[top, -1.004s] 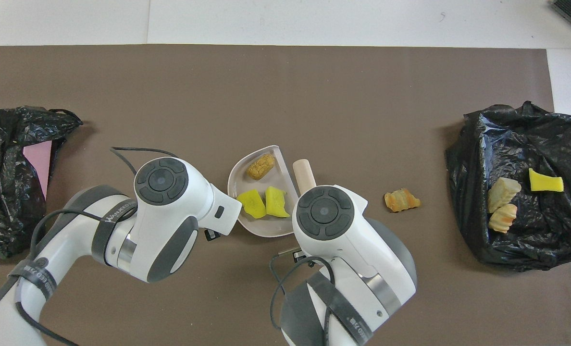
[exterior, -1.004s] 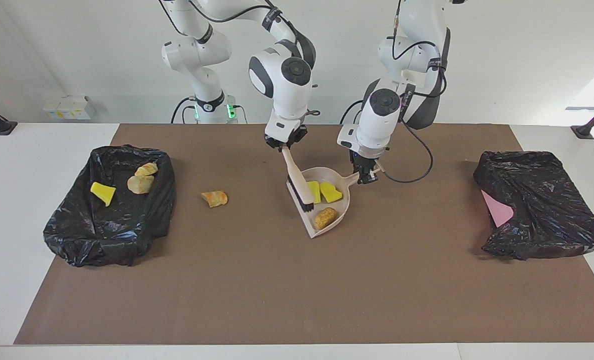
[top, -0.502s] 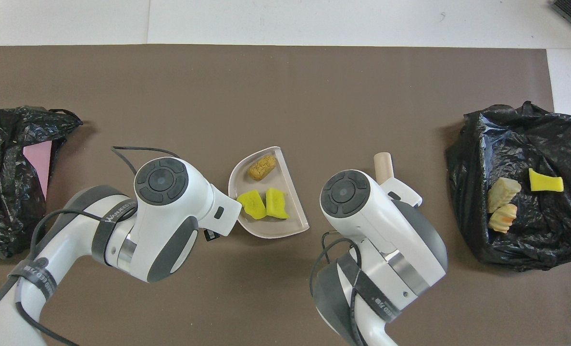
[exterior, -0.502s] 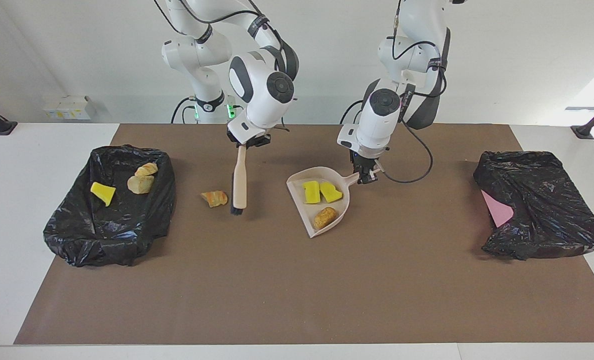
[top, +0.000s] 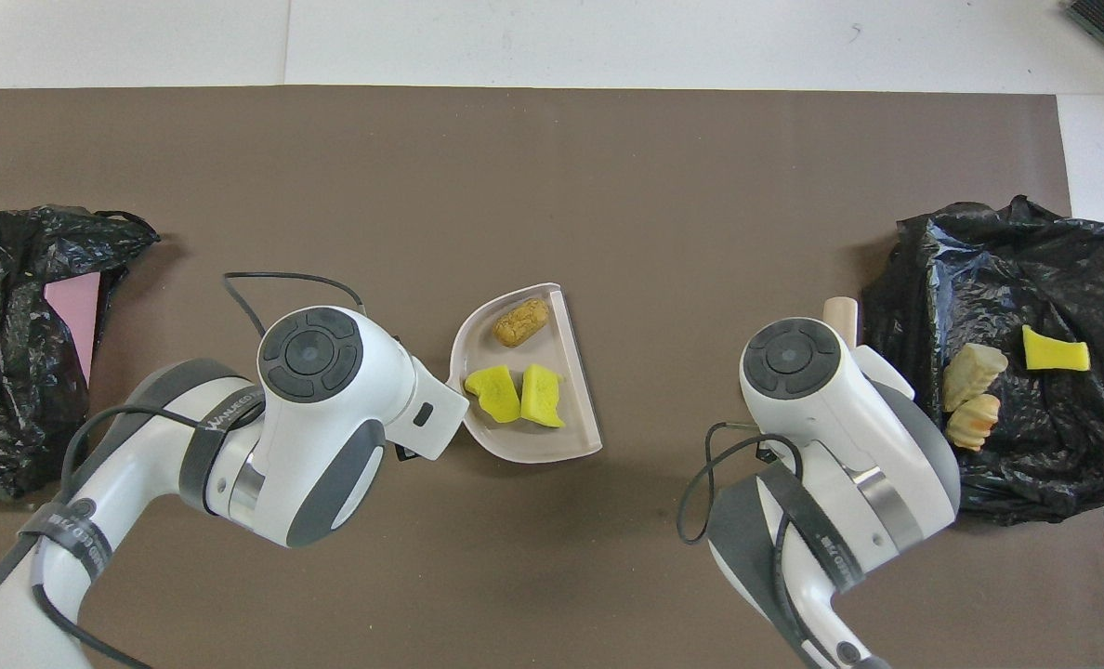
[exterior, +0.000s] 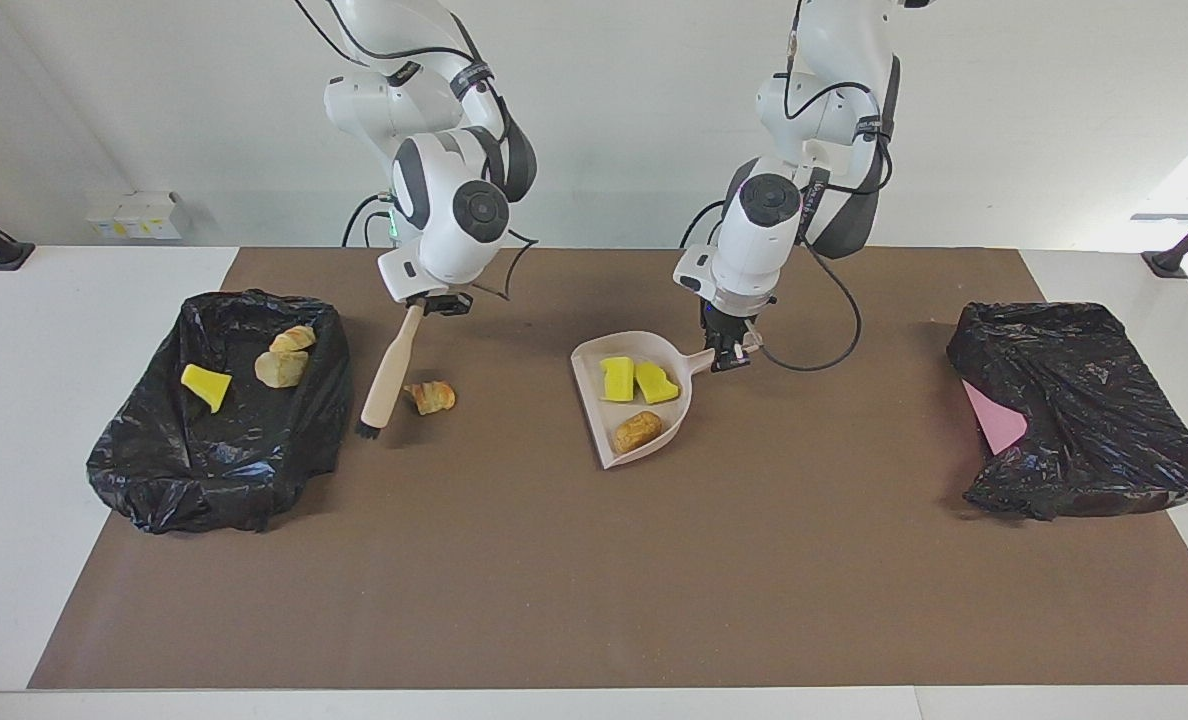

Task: Sweep and dump trash in bin
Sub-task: 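Draw the brush back toward the last tan chunk with the right gripper, then sweep the last tan chunk into the dustpan with the right gripper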

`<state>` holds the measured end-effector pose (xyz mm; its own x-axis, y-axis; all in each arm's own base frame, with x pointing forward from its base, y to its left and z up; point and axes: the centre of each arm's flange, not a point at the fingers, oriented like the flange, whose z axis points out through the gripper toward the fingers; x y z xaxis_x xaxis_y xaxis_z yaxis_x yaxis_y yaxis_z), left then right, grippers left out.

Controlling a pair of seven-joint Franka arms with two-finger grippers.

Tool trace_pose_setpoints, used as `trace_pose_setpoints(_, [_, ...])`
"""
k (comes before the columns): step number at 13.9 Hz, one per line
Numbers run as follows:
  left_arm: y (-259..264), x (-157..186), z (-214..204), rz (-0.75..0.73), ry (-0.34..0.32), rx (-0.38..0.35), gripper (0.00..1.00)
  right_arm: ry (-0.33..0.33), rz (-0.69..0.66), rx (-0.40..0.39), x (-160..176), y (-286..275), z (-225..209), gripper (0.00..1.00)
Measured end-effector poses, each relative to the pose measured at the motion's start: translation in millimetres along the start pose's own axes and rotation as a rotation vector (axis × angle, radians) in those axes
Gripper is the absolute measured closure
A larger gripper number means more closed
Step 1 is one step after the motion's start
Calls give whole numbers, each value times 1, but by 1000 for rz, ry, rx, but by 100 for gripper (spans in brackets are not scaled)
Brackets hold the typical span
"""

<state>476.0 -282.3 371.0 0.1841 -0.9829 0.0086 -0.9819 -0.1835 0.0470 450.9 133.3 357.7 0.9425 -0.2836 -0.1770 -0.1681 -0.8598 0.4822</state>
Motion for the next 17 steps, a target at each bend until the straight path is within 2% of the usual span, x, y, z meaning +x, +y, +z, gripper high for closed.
trace_pose_setpoints(2, [3, 4, 0, 7, 2, 0, 68, -3, -22, 28, -9, 7, 22, 74])
trace_pose_setpoints(5, [10, 11, 1, 10, 8, -6, 68, -22, -105, 118, -15, 6, 25, 74])
trace_pose_setpoints(9, [16, 14, 5, 17, 2, -14, 68, 27, -182, 235, -19, -17, 12, 74])
trace_pose_setpoints(13, [16, 13, 6, 17, 2, -15, 68, 87, -314, 313, -36, -59, -2, 74])
trace_pose_setpoints(17, [16, 13, 6, 16, 2, -15, 68, 82, -373, 437, -53, -89, -28, 74])
